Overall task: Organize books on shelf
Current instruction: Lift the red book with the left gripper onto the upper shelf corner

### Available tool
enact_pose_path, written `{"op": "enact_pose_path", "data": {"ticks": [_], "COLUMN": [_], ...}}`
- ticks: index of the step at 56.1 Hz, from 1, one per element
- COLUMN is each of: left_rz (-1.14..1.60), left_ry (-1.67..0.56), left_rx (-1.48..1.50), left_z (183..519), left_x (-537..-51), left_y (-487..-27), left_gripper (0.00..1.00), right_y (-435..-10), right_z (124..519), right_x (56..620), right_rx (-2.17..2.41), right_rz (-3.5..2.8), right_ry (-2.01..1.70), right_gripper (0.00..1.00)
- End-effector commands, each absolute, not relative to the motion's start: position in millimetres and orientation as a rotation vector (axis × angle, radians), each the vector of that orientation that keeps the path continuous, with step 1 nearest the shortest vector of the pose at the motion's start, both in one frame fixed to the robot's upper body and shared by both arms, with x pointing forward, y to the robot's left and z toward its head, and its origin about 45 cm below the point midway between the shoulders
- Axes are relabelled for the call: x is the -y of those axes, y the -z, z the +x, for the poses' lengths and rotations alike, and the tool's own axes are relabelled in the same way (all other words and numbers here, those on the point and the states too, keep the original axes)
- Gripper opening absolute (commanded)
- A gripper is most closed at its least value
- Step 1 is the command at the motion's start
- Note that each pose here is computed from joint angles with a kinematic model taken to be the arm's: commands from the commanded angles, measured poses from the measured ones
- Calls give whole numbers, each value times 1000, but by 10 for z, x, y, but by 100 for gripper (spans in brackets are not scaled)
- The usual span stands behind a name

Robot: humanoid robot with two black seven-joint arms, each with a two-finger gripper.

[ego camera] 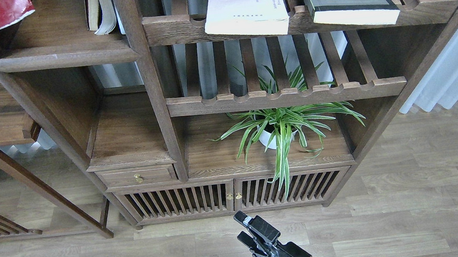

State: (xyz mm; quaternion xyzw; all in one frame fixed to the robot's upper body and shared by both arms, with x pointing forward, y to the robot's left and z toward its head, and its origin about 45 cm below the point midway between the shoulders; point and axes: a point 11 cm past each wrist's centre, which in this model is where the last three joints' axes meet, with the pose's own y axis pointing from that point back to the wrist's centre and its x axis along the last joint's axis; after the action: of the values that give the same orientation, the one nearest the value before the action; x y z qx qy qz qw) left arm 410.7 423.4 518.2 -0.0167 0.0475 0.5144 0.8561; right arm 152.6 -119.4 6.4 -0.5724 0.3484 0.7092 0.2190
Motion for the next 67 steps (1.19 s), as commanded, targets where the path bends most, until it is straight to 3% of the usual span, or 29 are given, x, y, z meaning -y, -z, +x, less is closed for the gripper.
{"op": "enact_pose_path", "data": {"ticks": [1,29,67], "left_rz": [-17,38,-1], "left_ry": [-1064,-1139,-1165], "left_rx": [-76,-46,-147], "left_z": [4292,4964,5280], "left_x": [-4035,-3625,-3388], "left_y": [-5160,-5199,-4941], "left_gripper": [10,9,13], "right_y": [-64,-97,-236], "right_z": [1526,1540,1731], "right_x": [1193,1173,1208], "right_rx": [-964,-950,-935], "right_rz": [-1584,-1587,-1583], "right_ry": [-1963,-1957,-1882], "right_gripper": [98,98,98]}}
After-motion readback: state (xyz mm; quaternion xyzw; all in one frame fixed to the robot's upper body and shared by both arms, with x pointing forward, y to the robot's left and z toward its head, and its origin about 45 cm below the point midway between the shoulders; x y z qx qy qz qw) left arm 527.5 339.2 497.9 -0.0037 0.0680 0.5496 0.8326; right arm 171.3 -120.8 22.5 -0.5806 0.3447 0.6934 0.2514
